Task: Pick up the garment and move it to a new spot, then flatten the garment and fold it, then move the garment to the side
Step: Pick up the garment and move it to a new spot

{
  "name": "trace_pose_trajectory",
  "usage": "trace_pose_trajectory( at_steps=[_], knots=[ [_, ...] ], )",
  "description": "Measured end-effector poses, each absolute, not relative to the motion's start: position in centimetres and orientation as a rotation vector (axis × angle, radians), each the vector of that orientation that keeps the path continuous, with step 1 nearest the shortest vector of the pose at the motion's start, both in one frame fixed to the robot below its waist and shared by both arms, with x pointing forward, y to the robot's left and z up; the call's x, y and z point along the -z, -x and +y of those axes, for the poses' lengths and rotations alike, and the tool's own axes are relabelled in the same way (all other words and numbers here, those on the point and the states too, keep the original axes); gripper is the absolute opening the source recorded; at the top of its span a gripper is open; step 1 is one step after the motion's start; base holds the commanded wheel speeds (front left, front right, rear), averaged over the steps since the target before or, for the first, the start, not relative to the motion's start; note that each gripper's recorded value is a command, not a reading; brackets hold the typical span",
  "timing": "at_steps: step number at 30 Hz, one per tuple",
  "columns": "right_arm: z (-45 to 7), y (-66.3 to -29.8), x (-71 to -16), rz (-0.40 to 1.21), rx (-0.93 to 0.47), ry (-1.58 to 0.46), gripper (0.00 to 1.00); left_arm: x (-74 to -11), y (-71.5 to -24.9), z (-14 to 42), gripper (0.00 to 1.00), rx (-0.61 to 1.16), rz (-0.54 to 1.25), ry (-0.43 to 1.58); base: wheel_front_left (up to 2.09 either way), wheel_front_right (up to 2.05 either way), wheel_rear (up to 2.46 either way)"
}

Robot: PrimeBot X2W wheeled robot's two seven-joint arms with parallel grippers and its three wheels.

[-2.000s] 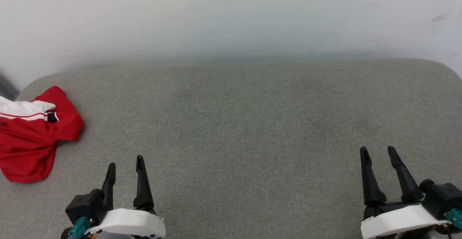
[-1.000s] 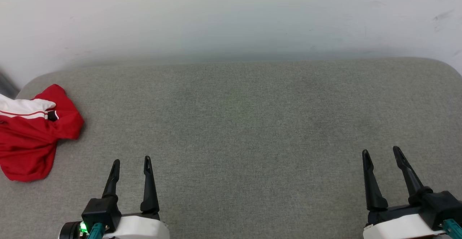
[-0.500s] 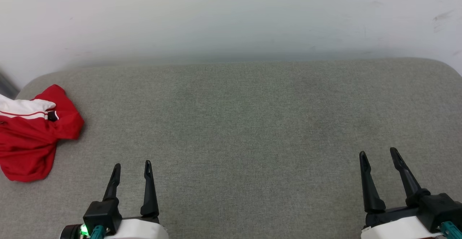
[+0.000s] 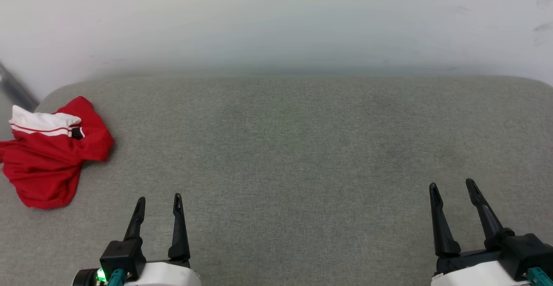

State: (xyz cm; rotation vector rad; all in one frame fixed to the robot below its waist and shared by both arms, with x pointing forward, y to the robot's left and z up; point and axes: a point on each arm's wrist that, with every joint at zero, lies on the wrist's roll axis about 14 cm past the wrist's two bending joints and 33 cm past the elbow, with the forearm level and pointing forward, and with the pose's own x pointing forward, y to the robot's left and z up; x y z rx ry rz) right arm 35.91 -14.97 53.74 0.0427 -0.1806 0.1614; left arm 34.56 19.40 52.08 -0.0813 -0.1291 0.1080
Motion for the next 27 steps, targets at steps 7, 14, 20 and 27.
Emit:
trace_pose_trajectory(
  at_steps=[7, 14, 20, 27],
  knots=[
    [-12.5, -36.5, -53.6, -0.174, -0.239, -0.035, 1.0, -52.2, -33.2, 21.8, 1.0, -0.191, -0.134, 0.073, 0.0, 0.0, 0.0],
    [-9.1, -37.3, -53.6, -0.175, -0.342, -0.034, 1.0, -52.1, -30.8, 24.9, 1.0, -0.301, -0.137, 0.064, 0.0, 0.0, 0.0],
    [-5.9, -37.9, -53.8, -0.183, -0.438, -0.032, 1.0, -52.1, -28.3, 27.5, 1.0, -0.406, -0.141, 0.063, 0.0, 0.0, 0.0],
    [-1.9, -38.1, -53.9, -0.187, -0.557, -0.034, 1.0, -52.1, -24.6, 30.7, 1.0, -0.547, -0.144, 0.06, 0.0, 0.0, 0.0]
  ],
)
